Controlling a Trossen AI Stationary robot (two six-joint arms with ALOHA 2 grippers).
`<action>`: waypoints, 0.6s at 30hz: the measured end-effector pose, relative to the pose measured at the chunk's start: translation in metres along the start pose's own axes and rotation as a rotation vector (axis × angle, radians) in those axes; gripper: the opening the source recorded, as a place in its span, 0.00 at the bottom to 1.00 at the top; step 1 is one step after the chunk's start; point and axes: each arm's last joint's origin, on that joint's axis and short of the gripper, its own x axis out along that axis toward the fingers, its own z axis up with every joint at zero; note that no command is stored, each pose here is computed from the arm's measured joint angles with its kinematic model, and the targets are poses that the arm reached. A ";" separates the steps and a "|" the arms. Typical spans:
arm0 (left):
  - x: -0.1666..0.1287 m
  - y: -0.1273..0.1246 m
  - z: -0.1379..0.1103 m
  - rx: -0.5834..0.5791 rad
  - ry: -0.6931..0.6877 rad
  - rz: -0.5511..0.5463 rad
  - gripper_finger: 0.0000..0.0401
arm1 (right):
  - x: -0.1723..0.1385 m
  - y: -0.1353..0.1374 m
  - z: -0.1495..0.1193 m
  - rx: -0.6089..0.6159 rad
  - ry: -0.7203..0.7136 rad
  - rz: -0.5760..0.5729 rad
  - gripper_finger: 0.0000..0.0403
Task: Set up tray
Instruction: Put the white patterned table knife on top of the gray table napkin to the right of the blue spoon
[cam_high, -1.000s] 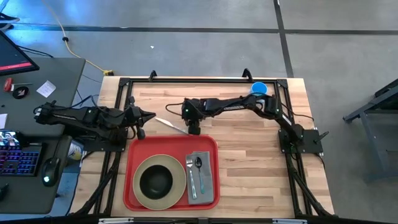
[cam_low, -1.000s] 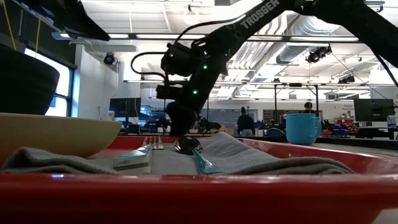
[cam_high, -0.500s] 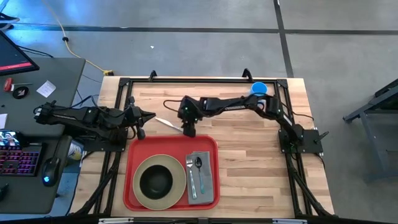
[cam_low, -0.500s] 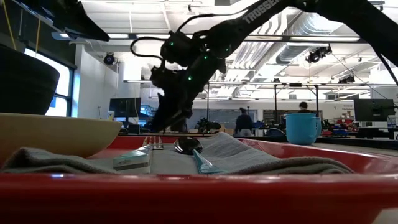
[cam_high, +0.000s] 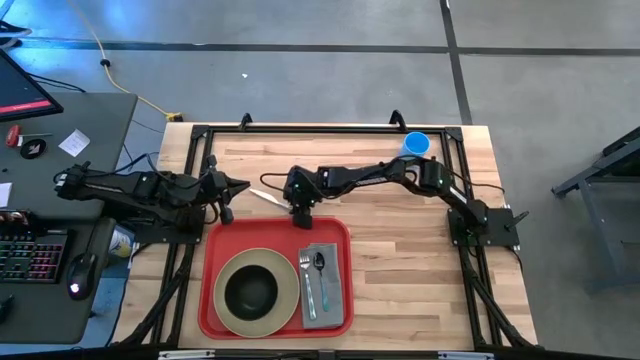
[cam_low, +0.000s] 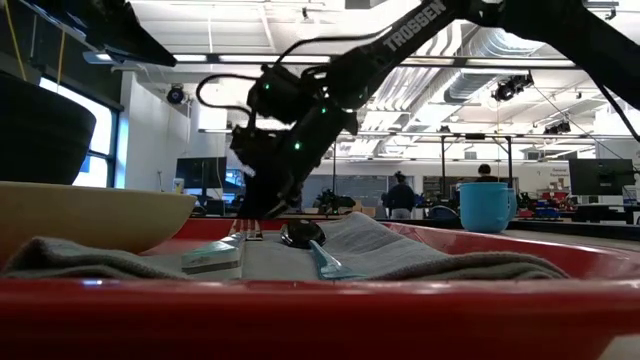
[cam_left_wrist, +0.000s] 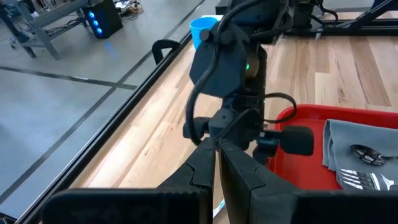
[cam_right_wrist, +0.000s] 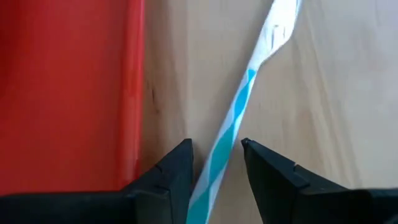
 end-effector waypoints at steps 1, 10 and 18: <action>0.000 0.000 0.000 0.001 0.000 0.000 0.14 | 0.001 -0.001 0.000 0.004 0.004 -0.019 0.34; 0.000 0.000 -0.002 0.009 0.014 0.000 0.14 | -0.005 -0.013 -0.012 -0.020 0.146 -0.106 0.34; 0.000 0.000 -0.002 0.011 0.018 0.000 0.14 | -0.009 -0.019 -0.021 -0.022 0.235 -0.133 0.15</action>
